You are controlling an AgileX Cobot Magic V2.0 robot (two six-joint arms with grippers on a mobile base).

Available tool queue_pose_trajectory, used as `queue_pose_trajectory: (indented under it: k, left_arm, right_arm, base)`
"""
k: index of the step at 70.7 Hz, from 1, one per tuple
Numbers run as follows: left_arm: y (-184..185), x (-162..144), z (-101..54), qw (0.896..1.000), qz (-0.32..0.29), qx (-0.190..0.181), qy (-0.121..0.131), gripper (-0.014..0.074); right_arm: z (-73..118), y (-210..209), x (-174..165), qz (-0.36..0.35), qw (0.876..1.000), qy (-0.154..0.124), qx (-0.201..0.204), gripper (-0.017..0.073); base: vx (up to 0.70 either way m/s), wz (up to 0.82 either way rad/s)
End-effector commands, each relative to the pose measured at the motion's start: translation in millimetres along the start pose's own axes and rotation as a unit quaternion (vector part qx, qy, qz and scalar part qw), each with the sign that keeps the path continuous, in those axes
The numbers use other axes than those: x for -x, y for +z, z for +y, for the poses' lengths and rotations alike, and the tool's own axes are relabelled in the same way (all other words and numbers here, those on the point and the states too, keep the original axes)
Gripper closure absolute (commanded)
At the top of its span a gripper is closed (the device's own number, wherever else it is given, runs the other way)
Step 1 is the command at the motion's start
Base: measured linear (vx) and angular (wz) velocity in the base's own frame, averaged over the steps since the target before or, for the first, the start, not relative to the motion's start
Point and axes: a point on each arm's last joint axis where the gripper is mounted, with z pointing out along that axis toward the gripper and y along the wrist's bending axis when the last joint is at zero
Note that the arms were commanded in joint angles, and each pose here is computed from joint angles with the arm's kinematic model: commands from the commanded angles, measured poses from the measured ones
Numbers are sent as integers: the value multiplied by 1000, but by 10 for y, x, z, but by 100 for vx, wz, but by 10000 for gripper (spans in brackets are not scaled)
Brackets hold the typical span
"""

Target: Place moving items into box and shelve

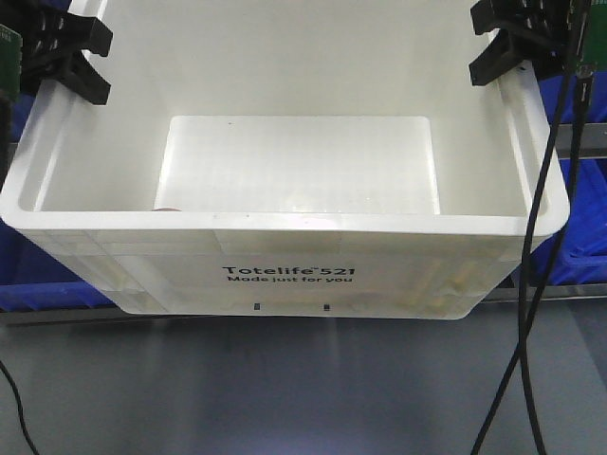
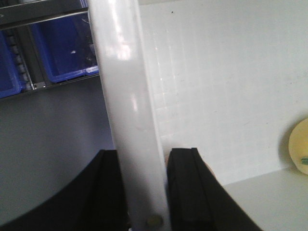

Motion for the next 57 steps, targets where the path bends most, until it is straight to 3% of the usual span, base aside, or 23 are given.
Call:
queue_pose_trajectory:
  k: [1, 57]
  left_arm:
    - [-341, 60, -243, 993, -94, -76, 5, 610]
    - [-341, 60, -243, 993, -94, -76, 5, 610]
  right_arm:
    - [238, -321, 60, -83, 994, -4, 72, 571]
    - [239, -321, 60, -83, 994, -4, 72, 571]
  base:
    - [10, 39]
    - [15, 25]
